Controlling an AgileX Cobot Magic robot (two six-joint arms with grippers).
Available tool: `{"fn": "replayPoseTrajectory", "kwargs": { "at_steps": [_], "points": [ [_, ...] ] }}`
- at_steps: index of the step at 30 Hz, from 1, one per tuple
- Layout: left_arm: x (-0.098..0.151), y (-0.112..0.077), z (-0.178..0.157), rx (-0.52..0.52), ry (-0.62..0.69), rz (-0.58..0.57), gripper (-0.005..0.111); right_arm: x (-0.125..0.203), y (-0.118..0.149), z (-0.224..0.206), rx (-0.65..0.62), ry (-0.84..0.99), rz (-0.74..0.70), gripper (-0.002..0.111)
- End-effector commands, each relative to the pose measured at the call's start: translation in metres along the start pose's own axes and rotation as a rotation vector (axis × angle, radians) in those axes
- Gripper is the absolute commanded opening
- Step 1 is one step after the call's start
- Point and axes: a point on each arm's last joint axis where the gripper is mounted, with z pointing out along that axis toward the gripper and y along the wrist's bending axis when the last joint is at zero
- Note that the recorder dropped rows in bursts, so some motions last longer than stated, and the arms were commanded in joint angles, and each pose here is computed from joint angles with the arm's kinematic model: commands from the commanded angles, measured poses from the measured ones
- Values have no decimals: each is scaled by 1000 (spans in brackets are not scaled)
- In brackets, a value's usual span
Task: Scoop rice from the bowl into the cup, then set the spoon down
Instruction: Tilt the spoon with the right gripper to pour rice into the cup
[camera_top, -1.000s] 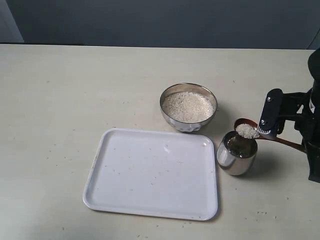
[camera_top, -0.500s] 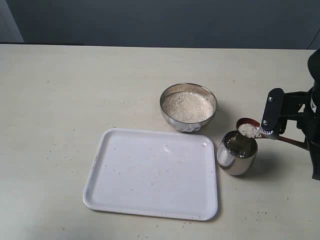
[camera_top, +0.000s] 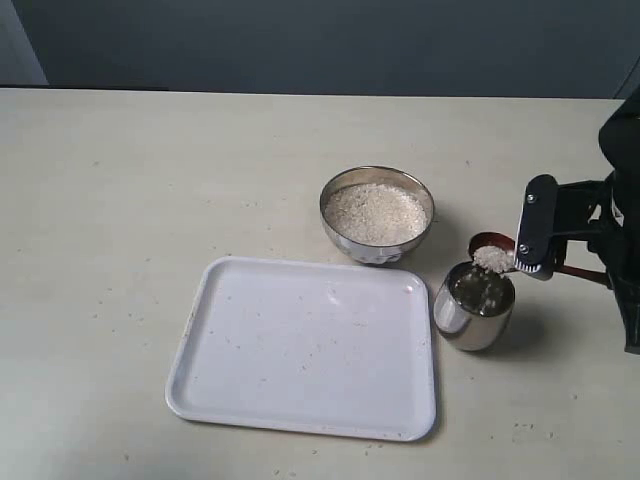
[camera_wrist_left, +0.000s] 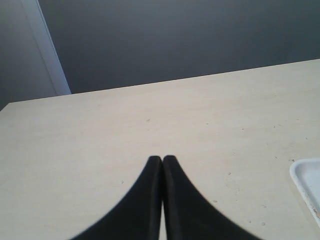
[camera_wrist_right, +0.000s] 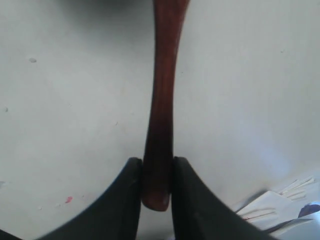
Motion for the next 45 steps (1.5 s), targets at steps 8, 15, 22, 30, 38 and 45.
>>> {"fn": "replayPoseTrajectory", "kwargs": {
  "at_steps": [8, 15, 22, 30, 38, 45],
  "points": [
    [-2, 0, -1, 2, -10, -5, 1, 1, 0, 1, 5, 12, 27, 0],
    [-2, 0, -1, 2, -10, -5, 1, 2, -1, 0, 17, 20, 19, 0],
    [-2, 0, -1, 2, -10, -5, 1, 2, -3, 0, 39, 26, 10, 0],
    [-2, 0, -1, 2, -10, -5, 1, 2, -3, 0, 40, 26, 9, 0],
    [-2, 0, -1, 2, -10, -5, 1, -3, -2, -4, 98, 40, -56, 0],
    [-2, 0, -1, 2, -10, -5, 1, -4, -2, -5, 110, 41, -65, 0]
  ]
}}
